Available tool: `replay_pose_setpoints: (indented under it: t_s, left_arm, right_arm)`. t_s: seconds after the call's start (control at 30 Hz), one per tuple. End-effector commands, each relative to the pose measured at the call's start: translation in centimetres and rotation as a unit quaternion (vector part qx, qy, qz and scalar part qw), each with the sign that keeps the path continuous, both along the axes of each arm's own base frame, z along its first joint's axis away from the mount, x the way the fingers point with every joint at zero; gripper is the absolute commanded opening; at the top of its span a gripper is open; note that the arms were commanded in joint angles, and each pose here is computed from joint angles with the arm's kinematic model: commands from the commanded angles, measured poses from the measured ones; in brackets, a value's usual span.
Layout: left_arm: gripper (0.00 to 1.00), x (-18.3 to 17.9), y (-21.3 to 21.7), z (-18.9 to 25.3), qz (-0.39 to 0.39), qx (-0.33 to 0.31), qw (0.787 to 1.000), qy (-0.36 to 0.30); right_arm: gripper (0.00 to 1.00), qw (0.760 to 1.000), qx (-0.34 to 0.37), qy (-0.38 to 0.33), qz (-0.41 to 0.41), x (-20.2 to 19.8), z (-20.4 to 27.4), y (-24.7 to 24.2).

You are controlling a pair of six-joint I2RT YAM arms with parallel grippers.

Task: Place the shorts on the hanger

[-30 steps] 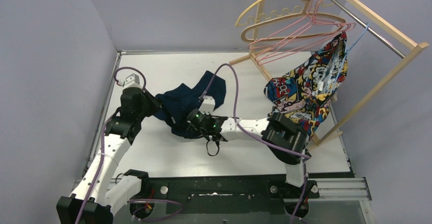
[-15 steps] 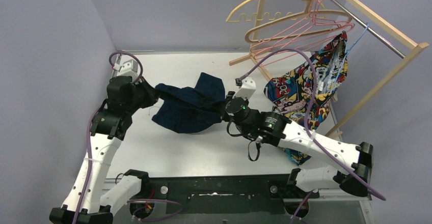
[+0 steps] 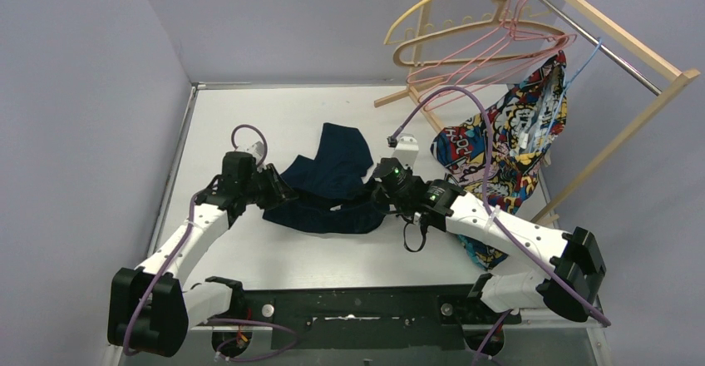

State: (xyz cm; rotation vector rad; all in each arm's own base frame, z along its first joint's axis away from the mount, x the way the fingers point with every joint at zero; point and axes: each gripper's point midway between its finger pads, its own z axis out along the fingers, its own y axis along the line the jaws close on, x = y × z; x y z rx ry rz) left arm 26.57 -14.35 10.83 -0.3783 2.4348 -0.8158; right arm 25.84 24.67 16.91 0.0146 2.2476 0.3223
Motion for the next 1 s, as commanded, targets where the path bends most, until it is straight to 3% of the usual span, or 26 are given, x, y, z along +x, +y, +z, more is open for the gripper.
replay_pose_setpoints:
  t_s: [0.0, 0.2, 0.6, 0.67, 0.77, 0.87, 0.97]
  left_arm:
    - [0.29, 3.0, -1.2, 1.6, -0.002, -0.018, 0.998, -0.066]
    - [0.45, 3.8, -1.1, 0.3, -0.004, 0.001, 0.996, -0.088]
    - [0.37, 4.7, -0.2, -2.8, 0.008, 0.065, 0.996, -0.060]
    - [0.27, 5.7, -0.2, -1.8, 0.010, 0.075, 0.994, -0.073]
    - [0.02, 6.3, 0.3, -0.5, 0.012, 0.097, 0.992, -0.077]
    - [0.00, 6.1, 0.8, 2.3, 0.012, 0.123, 0.988, -0.087]
    - [0.00, 5.4, 0.4, 7.8, 0.007, 0.118, 0.985, -0.127]
  right_arm:
    - [0.00, 0.999, 0.036, -0.024, 0.016, 0.8, 1.3, 1.2]
    - [0.00, 0.999, 0.038, -0.024, 0.024, 0.7, 1.1, 1.4]
    - [0.00, 0.999, 0.042, -0.026, 0.022, 0.9, 0.9, 1.5]
    - [0.00, 0.999, 0.039, -0.025, 0.019, 0.8, 0.9, 1.2]
    - [0.00, 0.999, 0.027, -0.023, 0.007, 0.7, 0.7, 0.2]
    - [0.00, 0.999, 0.018, -0.024, -0.014, 0.6, 1.2, -1.3]
    - [0.00, 0.999, 0.021, -0.028, -0.025, 0.0, 2.8, -2.5]
